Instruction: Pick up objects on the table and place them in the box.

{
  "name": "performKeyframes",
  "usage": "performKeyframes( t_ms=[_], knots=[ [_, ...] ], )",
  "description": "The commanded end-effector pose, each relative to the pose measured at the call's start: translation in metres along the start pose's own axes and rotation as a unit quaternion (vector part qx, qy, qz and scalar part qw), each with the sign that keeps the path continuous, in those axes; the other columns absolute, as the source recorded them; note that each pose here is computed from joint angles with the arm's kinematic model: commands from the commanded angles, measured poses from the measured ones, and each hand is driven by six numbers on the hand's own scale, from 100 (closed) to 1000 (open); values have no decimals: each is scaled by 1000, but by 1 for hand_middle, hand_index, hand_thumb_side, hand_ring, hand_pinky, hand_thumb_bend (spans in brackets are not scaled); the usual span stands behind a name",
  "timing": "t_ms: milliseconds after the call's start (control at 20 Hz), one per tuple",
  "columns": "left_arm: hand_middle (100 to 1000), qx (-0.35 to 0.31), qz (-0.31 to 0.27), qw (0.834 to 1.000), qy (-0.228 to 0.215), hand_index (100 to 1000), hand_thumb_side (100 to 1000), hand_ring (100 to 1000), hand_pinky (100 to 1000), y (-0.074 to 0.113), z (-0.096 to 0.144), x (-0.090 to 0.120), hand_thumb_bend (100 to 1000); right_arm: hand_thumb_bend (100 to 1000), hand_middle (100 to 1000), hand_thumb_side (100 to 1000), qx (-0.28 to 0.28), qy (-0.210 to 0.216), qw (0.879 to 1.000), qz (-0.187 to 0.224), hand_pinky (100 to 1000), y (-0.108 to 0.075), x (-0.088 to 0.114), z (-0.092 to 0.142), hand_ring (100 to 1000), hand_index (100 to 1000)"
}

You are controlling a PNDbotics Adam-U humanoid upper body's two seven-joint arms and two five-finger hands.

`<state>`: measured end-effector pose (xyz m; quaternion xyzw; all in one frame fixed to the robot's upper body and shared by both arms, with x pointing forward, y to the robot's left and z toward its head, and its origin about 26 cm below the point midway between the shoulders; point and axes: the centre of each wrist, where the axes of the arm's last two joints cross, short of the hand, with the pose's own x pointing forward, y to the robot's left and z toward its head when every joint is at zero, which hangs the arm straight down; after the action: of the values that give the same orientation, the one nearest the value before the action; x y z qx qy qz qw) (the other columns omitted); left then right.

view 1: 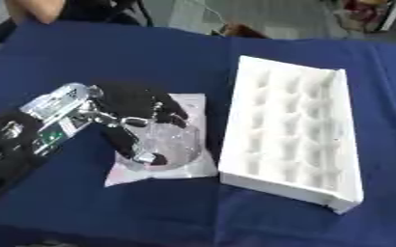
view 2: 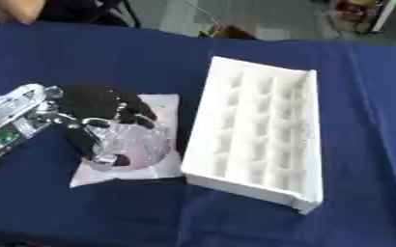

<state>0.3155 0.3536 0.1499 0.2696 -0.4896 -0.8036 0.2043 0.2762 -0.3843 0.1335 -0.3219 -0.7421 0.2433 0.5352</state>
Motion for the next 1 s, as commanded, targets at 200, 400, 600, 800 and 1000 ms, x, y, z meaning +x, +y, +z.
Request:
performKeyframes(
  t_ms=[200, 400, 600, 800, 1000],
  knots=[
    [945, 3, -47, 999, 19, 960, 1000, 973, 998, 7, 0, -6, 514, 100, 827, 731, -9, -16, 1000, 6, 601, -7, 6, -5, 700, 939],
    [946, -3, -61, 998, 28, 958, 1000, 978, 1000, 3, -1, -9, 547, 100, 827, 729, -9, -19, 1000, 6, 602, -7, 7, -5, 701, 939],
    [943, -15, -74, 997, 33, 956, 1000, 979, 1000, -3, -3, -12, 566, 100, 826, 729, -9, -19, 1000, 5, 602, -7, 8, -6, 701, 939],
    [941, -24, -85, 996, 33, 954, 1000, 979, 1000, -7, -4, -14, 576, 100, 826, 729, -9, -20, 1000, 5, 602, -6, 8, -6, 701, 939],
    [940, -31, -90, 995, 34, 953, 1000, 979, 1000, -11, -4, -16, 577, 100, 826, 728, -9, -20, 1000, 5, 603, -6, 8, -6, 701, 939]
  ],
)
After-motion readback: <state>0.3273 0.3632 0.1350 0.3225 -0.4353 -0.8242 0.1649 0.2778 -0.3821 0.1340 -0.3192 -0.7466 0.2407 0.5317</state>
